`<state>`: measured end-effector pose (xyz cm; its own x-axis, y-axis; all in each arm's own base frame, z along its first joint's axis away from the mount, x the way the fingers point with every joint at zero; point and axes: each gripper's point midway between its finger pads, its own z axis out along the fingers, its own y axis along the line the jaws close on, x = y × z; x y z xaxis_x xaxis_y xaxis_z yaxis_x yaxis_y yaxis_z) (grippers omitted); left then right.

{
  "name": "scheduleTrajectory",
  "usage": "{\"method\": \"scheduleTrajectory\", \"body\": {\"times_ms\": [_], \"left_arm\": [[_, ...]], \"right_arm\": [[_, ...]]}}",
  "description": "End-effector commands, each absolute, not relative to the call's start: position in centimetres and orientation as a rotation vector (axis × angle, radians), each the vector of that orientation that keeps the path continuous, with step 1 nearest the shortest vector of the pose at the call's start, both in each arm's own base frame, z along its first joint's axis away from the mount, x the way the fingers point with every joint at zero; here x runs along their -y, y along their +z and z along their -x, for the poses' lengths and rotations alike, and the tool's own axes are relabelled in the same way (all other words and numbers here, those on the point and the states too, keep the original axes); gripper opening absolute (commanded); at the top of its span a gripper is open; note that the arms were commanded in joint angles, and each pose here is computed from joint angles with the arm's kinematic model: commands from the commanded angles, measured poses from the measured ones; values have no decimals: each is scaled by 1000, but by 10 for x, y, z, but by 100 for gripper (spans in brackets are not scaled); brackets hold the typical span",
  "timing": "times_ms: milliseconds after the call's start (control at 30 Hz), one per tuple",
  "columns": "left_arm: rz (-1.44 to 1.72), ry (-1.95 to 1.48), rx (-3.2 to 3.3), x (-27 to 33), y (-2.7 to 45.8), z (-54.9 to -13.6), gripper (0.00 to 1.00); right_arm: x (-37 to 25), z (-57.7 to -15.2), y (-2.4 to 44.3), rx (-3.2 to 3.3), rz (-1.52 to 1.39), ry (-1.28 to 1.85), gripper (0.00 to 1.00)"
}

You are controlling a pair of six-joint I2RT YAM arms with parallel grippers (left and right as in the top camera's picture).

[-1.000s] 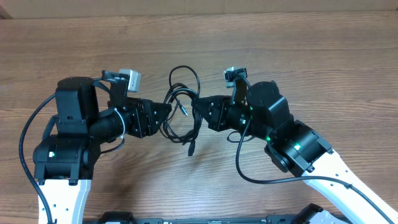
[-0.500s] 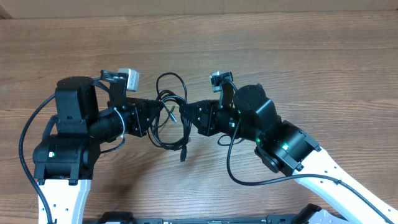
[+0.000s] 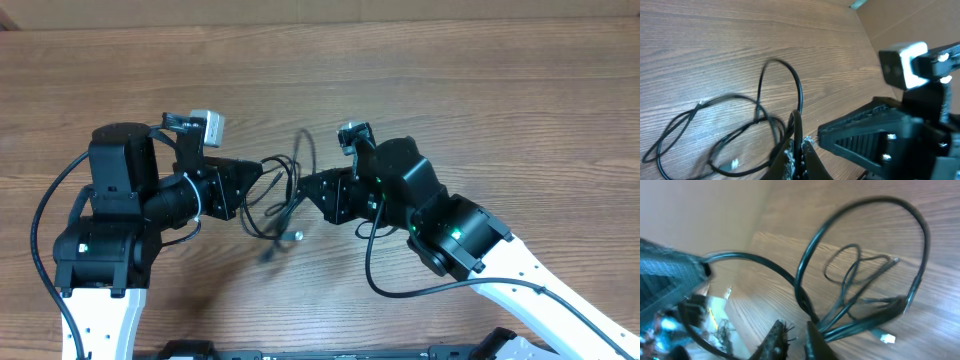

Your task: Untangle cables

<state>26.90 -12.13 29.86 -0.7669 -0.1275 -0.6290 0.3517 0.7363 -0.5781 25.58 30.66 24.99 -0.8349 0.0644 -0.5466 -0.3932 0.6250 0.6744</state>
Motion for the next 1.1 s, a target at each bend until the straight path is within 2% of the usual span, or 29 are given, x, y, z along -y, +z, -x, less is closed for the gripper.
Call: {"method": "scheduleTrajectory", "body": {"times_ms": [0,167,400,567,700,1067], "left_arm": [[-181,-939,-2240,124,309,-270,4],[-182,-942,-2241,124,309,-270,4],[-198,-935,-2207,124,322,-271,4],[-223,-919,-2155,124,343,-271,4],[-234,-912,-2128,124,355,-271,4],[-245,-907,-2103,124,364,-268,4]], "right_arm": [[-304,-264,258,-2286,270,1085,8],[-297,-266,249,-2312,273,1010,33],[-288,-255,226,-2416,295,944,41],[-284,-247,210,-2478,362,896,62],[-284,-244,205,-2525,293,923,64],[-285,-250,203,-2637,-524,1110,65]]}}
